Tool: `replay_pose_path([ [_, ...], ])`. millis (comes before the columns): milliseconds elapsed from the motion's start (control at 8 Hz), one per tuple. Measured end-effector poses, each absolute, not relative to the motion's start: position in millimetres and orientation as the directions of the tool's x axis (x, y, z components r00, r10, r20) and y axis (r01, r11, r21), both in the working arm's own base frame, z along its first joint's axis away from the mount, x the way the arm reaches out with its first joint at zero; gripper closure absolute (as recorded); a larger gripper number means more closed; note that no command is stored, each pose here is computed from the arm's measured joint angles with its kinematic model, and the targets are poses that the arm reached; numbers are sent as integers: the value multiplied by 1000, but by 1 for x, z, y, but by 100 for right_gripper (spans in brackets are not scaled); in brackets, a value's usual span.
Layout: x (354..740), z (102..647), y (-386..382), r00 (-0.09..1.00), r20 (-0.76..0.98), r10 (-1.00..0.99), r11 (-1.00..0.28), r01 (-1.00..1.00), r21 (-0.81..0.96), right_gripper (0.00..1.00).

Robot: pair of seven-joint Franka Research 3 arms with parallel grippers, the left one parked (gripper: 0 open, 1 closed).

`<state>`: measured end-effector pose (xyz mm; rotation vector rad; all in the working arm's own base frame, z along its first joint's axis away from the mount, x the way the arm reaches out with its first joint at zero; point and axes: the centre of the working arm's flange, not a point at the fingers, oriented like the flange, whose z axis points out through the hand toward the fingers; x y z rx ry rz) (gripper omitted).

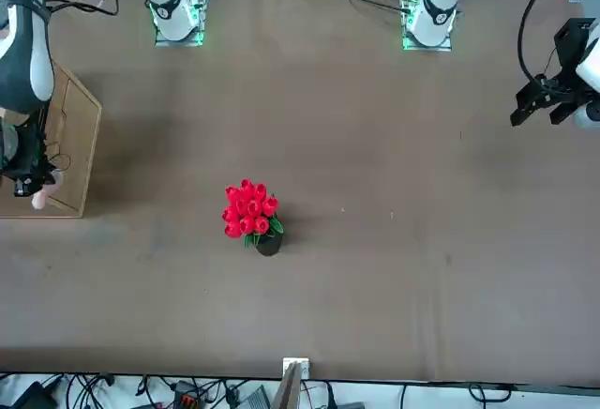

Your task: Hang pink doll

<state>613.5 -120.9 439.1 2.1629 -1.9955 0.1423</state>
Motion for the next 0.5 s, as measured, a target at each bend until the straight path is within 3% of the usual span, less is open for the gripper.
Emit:
replay_pose_path([
  [500,603,435,-137,92,172,-981,-85,-995,51,95],
])
